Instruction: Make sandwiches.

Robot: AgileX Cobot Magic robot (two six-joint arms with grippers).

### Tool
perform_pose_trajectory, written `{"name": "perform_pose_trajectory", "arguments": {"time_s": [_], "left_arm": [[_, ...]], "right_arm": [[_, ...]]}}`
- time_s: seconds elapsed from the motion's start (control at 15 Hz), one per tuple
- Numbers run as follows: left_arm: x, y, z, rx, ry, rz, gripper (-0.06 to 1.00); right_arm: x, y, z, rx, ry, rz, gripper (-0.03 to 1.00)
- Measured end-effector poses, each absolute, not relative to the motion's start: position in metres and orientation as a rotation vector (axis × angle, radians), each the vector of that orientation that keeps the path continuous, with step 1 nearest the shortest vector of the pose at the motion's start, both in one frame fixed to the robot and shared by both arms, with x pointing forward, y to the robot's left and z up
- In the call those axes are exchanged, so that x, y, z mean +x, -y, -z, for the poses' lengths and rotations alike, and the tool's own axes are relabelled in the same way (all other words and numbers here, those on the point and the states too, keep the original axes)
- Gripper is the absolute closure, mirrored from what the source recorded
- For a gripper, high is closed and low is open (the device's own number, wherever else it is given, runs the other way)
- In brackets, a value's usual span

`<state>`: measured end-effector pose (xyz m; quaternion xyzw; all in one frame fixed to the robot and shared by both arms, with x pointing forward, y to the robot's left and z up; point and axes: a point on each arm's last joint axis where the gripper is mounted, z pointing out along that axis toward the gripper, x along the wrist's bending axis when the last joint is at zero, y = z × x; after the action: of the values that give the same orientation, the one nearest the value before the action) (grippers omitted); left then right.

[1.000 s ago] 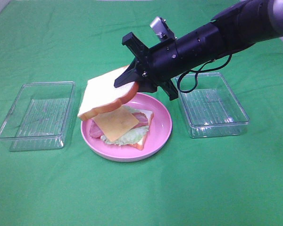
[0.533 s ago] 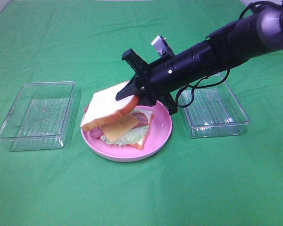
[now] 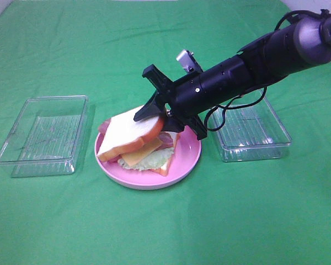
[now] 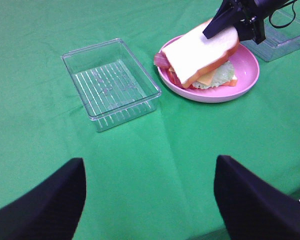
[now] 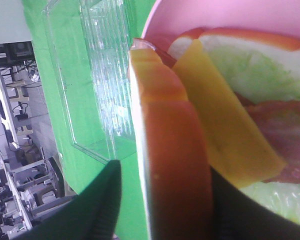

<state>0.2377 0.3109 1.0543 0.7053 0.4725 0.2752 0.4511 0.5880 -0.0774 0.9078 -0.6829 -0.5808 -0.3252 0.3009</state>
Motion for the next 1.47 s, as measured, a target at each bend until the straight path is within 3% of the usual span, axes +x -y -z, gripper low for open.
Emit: {"name": "perform_pose_trajectory", "arguments": {"time_s": [0.13, 0.27, 0.8, 1.47], "left_arm": [[0.238, -0.311, -1.054, 1.743, -1.168, -0.68, 0.26], [0.238, -0.311, -1.054, 1.743, -1.168, -0.68, 0.26], [0.238, -0.311, -1.054, 1.743, -1.168, -0.68, 0.26], [0.238, -0.311, -1.054, 1.743, -1.168, -0.68, 0.26]], "right_arm": [[0.587, 0.078, -0.907, -1.808, 1.563, 0.855, 0.33], [0.585, 0.08, -0.909, -1.789, 1.636, 0.838, 0.24], [0.574, 0.1, -0.933, -1.799, 1.975, 0.694, 0.23], [0.518, 0.163, -1.036, -1.782, 2.534, 0.315, 0.23]]}}
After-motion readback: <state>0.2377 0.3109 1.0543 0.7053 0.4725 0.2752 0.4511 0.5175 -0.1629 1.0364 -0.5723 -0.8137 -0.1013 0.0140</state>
